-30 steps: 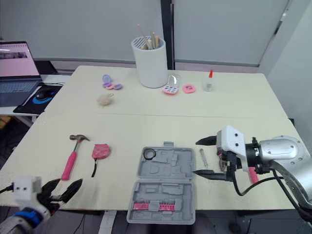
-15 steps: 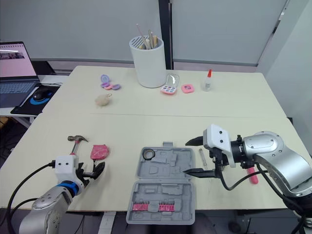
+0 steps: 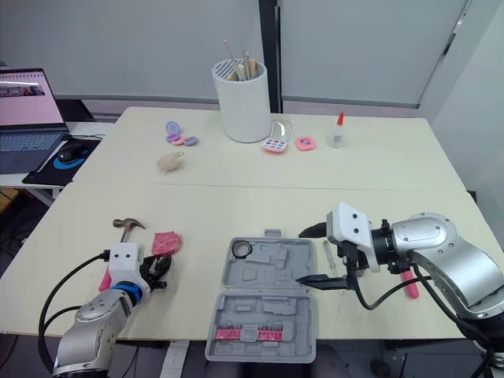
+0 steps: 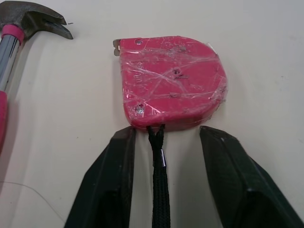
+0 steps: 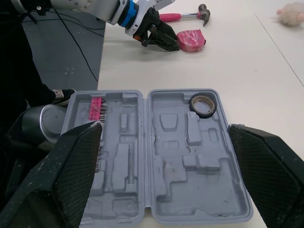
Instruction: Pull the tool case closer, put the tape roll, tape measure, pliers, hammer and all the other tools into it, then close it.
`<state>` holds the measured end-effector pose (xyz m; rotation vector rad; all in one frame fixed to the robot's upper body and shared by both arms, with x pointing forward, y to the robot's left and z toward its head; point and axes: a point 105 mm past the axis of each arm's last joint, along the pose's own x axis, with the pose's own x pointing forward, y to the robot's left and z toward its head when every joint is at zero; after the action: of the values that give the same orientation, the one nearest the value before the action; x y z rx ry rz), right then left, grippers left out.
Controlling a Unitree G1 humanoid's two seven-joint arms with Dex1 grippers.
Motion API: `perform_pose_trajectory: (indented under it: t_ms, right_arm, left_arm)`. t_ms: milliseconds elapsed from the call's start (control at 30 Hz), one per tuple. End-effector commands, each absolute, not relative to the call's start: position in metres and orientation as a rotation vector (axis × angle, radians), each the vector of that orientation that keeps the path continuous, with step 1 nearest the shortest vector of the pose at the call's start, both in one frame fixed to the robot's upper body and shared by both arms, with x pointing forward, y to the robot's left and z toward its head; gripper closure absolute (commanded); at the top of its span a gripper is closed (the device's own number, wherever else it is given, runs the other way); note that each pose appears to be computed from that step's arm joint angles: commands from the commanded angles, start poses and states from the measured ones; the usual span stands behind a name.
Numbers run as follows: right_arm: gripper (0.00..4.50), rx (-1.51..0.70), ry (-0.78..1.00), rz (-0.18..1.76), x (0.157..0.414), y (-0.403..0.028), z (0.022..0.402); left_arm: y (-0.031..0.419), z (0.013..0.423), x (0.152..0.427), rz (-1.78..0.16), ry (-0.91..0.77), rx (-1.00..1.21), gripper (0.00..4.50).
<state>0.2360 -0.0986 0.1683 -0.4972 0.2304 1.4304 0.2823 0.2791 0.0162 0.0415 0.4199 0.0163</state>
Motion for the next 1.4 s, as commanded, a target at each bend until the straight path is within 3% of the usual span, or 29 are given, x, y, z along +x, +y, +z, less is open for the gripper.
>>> perform_pose_trajectory:
  t_ms: [33,133,333,600,833,1167,1400]
  right_arm:
    - [0.00,-0.535,0.188,1.422,0.235,-0.100,0.179]
    - [0.00,-0.535,0.189,1.419,0.236,-0.101,0.178]
    - [0.00,-0.535,0.188,1.415,0.237,-0.101,0.178]
    - [0.00,-0.532,0.189,1.426,0.236,-0.100,0.178]
    - [0.00,-0.527,0.216,1.481,0.226,-0.097,0.176]
    - [0.00,-0.528,0.221,1.530,0.220,-0.091,0.175]
    - [0.00,-0.534,0.220,1.546,0.220,-0.087,0.174]
  left_arm:
    - [0.283,-0.006,0.269,0.062,0.507,0.026,3.60]
    - [0.285,-0.008,0.260,0.099,0.511,0.008,4.47]
    - [0.287,-0.006,0.248,0.140,0.497,-0.001,4.47]
    - [0.249,-0.007,0.219,-0.206,0.553,0.085,4.47]
    - [0.252,-0.009,0.179,-0.416,0.633,0.209,4.47]
    - [0.264,-0.004,0.151,-0.477,0.670,0.238,4.47]
    - [0.274,-0.003,0.149,-0.449,0.676,0.245,4.47]
